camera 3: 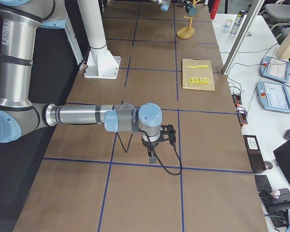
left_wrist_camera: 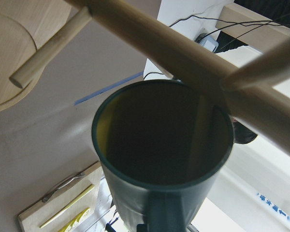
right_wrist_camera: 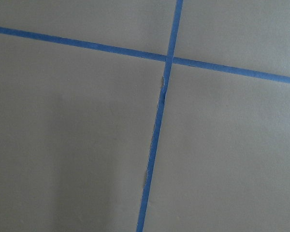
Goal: Hang cup on storage rack
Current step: 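Position the mug handle over a rack peg with the left gripper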
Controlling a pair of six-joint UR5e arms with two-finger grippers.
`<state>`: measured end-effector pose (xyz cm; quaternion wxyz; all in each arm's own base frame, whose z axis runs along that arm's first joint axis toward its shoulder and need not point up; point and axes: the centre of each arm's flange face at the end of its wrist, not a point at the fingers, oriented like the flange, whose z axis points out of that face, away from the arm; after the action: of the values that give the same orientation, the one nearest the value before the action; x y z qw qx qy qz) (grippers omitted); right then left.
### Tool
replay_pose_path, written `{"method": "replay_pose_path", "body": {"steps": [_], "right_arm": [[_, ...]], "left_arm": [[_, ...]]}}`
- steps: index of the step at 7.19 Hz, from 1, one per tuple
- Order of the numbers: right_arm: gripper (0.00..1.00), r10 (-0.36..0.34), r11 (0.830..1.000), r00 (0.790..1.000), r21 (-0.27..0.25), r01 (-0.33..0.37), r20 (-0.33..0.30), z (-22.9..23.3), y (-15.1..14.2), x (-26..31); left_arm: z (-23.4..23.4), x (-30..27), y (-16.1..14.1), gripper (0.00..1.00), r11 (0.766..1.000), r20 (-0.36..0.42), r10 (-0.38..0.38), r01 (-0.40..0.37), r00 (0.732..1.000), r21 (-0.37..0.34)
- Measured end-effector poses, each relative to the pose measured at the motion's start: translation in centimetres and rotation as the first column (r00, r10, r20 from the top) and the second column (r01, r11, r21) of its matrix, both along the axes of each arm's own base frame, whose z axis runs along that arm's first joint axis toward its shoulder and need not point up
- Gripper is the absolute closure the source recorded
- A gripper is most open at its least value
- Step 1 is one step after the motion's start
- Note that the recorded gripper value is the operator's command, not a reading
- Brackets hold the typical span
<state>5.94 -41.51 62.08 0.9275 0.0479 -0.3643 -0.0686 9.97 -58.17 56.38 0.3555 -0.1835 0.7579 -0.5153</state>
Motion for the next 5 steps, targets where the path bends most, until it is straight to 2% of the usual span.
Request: {"method": "replay_pose_path", "body": {"steps": [1, 2, 3, 5], "right_arm": [[0.0, 0.0, 1.0, 1.0, 0.0, 0.0, 0.0, 0.0, 0.0, 0.0], [0.0, 0.0, 1.0, 1.0, 0.0, 0.0, 0.0, -0.03, 0.0, 0.0], [0.0, 0.0, 1.0, 1.0, 0.001, 0.0, 0.0, -0.05, 0.0, 0.0], [0.0, 0.002, 1.0, 1.0, 0.0, -0.002, 0.0, -0.08, -0.01, 0.0]], "left_arm": [[0.34, 0.0, 0.0, 0.38, 1.0, 0.002, 0.0, 0.0, 1.0, -0.008], [0.81, 0.01, 0.03, 0.3, 1.0, 0.006, 0.0, 0.0, 1.0, -0.018], [0.99, 0.01, 0.03, 0.0, 1.0, 0.007, 0.0, 0.0, 1.0, -0.022], [1.06, 0.01, 0.01, 0.0, 1.0, 0.007, 0.0, 0.0, 1.0, -0.024]]}}
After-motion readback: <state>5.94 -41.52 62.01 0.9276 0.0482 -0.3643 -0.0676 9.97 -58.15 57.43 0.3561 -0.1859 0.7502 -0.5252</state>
